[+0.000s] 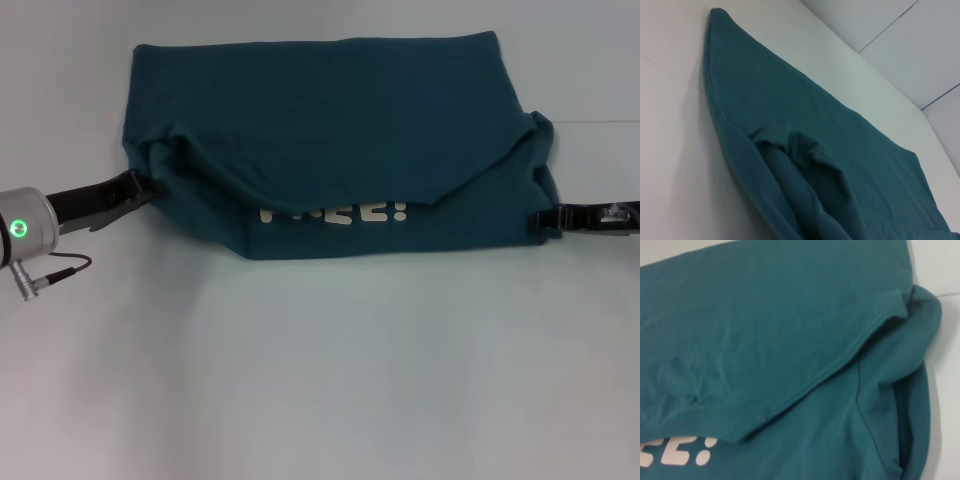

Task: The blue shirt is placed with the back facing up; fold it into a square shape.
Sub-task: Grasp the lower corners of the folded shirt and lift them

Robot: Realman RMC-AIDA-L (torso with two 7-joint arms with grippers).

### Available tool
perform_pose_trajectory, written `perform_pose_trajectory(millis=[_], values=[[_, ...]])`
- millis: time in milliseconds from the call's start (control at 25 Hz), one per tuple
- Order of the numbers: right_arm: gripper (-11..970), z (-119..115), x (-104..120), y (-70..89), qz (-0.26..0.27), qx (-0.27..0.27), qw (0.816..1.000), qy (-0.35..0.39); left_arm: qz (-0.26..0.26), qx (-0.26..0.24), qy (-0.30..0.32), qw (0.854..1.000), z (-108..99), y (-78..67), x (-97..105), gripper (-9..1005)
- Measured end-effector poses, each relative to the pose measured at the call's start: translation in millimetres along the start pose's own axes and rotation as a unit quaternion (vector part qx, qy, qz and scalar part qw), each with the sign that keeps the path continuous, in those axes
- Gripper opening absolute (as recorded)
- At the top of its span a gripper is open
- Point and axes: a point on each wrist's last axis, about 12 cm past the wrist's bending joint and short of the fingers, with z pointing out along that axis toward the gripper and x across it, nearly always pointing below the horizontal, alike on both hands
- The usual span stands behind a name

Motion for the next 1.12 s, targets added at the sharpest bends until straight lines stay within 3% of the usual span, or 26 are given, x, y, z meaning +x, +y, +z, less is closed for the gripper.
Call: perform_pose_trajectory(millis=[40,480,720,880,1120], values=[[367,-0.6,-0.9,-0.5,0.002,0.0,1.0,-0.001,0.0,0.0,0.0,1.0,0.1,-0.1,-0.1,-2],[127,-5.1,-2.9,-7.1,0.014,0.004,1.0,-0.002,0.002,0.0,0.0,1.0,0.5,-0.8,-0.9,-1],[58,-12.6,-5.1,-8.1,0.022,-0.014,1.0,0.013,0.008,0.009,0.012,1.0,-3.9,0.2,1.1,-1],[58,-33.5,-4.1,-10.6,0.023,-0.054,0.997,0.052,0.034,0.042,0.048,0.997,-19.5,-0.1,5.0,-1],[58,-70.7,11.3,-23.3,0.031,-0.107,0.985,0.133,0.048,0.077,0.129,0.988,-65.2,10.4,11.3,-2]])
